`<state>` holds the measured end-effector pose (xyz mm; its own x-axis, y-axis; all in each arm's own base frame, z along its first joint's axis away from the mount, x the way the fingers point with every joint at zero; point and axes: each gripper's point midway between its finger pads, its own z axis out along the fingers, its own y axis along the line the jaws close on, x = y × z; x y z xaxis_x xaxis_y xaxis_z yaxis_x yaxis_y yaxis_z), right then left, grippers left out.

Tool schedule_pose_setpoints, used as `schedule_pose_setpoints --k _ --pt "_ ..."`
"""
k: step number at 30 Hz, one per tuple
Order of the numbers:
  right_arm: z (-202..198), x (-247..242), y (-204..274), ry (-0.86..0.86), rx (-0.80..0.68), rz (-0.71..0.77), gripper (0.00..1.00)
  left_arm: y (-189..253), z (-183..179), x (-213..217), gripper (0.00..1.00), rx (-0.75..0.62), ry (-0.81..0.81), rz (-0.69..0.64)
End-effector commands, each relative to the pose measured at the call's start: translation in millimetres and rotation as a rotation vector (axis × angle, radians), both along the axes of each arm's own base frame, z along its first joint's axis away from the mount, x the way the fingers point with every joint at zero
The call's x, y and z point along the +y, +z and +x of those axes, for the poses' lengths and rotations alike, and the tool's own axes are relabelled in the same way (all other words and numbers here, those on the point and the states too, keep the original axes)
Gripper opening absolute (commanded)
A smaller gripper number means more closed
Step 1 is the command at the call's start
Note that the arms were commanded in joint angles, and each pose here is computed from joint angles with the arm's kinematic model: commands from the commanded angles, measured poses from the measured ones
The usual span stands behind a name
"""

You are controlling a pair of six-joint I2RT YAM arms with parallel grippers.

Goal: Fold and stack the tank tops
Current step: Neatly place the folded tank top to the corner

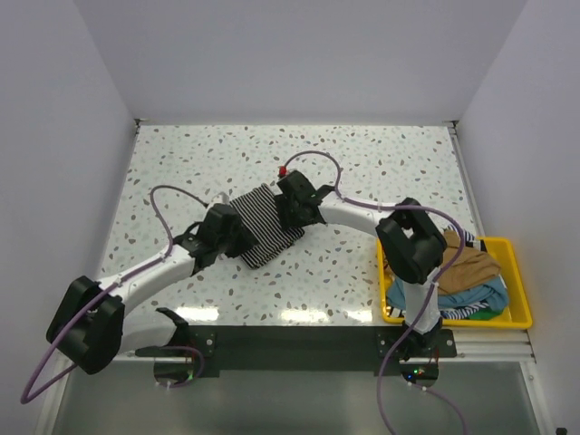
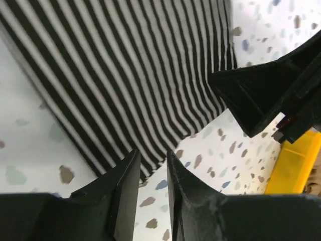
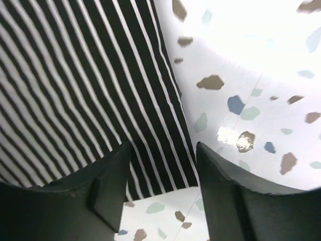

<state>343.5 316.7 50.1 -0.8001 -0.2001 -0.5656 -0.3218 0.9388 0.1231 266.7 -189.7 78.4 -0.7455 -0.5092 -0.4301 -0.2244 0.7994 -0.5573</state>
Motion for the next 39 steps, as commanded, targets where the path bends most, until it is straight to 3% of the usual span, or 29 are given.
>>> schedule_pose_setpoints --k 1,5,12,17,22,27,30,33,39 --pt "-9.4 -7.2 -24.5 0.036 0.037 -0.093 0.56 -5.4 -8.2 11.9 0.33 0.004 0.083 -0.016" --pt "-35.2 3.2 -27.2 0.023 0.074 -0.029 0.40 -10.7 1.8 23.4 0.37 0.024 0.102 0.064" --pt "-88.8 59.3 -35.4 0.034 0.183 0.166 0.37 8.8 59.4 62.7 0.40 -0.015 0.177 0.100" --pt "-78.2 124.1 -34.4 -0.013 0.246 0.376 0.37 47.7 105.4 84.8 0.49 -0.087 0.192 0.243" --pt "-33.5 170.3 -26.9 -0.063 0.227 0.484 0.38 43.4 87.3 105.2 0.52 -0.066 0.243 0.317" --pt "-14.9 194.8 -17.6 -0.069 0.249 0.588 0.37 14.0 39.5 132.5 0.63 0.037 0.344 0.369" --pt "-11.7 191.5 -0.3 -0.058 0.208 0.633 0.50 -1.3 5.6 138.0 0.66 0.107 0.445 0.302" --pt "-11.7 180.1 15.8 -0.050 0.184 0.648 0.57 -13.1 -15.5 139.1 0.69 0.145 0.571 0.201" --pt "-5.8 120.6 48.7 -0.112 0.062 0.585 0.58 -33.8 -14.8 139.7 0.75 0.218 0.695 0.165"
